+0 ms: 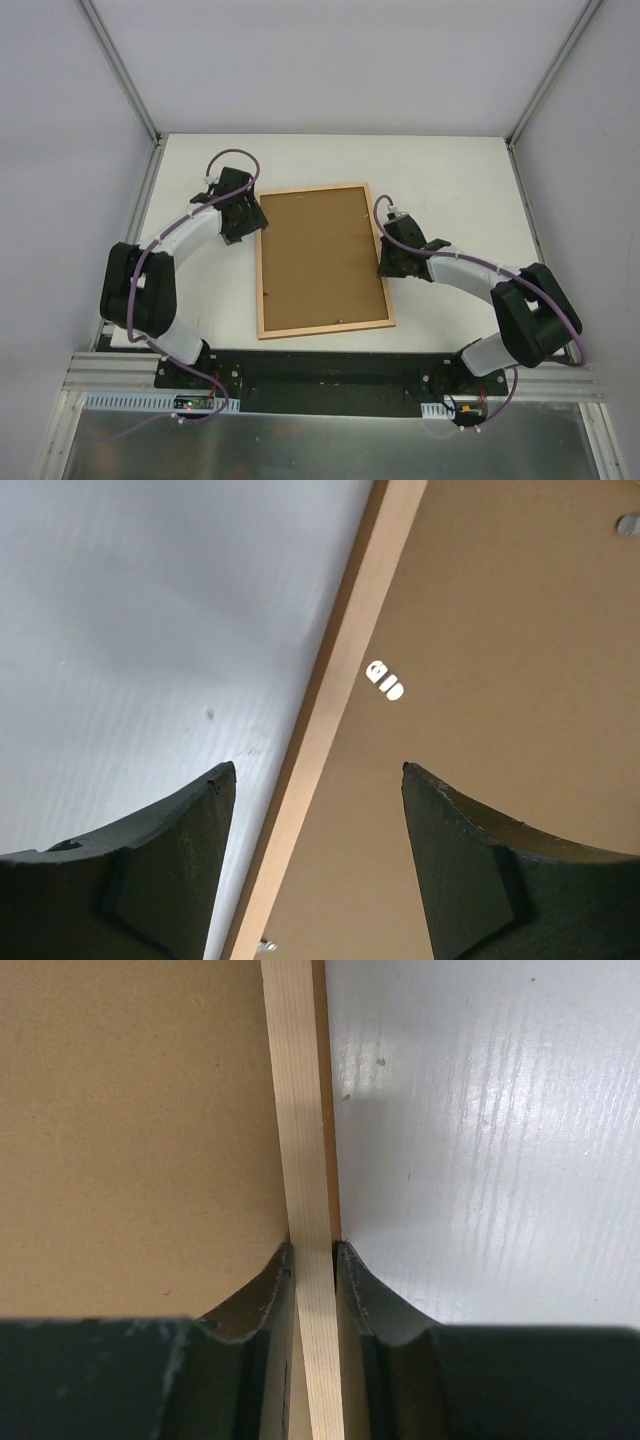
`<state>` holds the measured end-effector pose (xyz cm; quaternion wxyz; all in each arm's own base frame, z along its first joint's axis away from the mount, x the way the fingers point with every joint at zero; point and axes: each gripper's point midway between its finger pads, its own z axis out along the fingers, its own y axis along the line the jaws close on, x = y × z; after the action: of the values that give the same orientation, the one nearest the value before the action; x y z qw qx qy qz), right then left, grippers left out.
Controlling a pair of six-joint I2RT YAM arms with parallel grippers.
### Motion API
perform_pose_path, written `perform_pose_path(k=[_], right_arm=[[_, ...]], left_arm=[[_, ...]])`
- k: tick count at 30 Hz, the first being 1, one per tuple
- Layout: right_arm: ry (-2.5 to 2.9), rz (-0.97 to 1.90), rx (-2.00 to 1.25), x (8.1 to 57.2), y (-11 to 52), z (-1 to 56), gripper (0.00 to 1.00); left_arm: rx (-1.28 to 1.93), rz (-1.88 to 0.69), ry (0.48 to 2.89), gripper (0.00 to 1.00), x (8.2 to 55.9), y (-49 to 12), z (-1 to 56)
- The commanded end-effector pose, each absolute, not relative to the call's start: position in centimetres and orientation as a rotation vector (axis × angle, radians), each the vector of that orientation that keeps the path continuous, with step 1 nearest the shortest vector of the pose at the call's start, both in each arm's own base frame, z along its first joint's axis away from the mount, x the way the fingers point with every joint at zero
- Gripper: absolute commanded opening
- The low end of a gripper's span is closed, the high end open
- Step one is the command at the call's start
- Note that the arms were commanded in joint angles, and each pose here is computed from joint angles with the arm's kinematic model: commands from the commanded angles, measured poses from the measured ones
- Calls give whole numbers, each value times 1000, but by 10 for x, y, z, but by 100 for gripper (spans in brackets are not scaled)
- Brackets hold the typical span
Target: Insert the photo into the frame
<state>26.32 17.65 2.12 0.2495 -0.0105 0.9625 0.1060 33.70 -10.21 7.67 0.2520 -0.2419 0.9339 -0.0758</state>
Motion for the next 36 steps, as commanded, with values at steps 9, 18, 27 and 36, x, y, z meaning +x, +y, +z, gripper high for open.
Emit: perform_pose_path(k=[9, 18, 27, 36], right_arm=[[2807, 115, -74, 216, 145, -18, 1], [2807, 115, -74, 218, 146, -19, 1], [2810, 113, -78, 219, 148, -19, 1], [2810, 118, -83, 219, 149, -20, 1]], left_arm=[[-621, -241, 2625, 66, 388, -118, 51], [-634, -198, 2686, 62, 377, -115, 28], [-646, -175, 2716, 42, 365, -112, 18], [-633, -78, 2717, 15, 358, -98, 13]])
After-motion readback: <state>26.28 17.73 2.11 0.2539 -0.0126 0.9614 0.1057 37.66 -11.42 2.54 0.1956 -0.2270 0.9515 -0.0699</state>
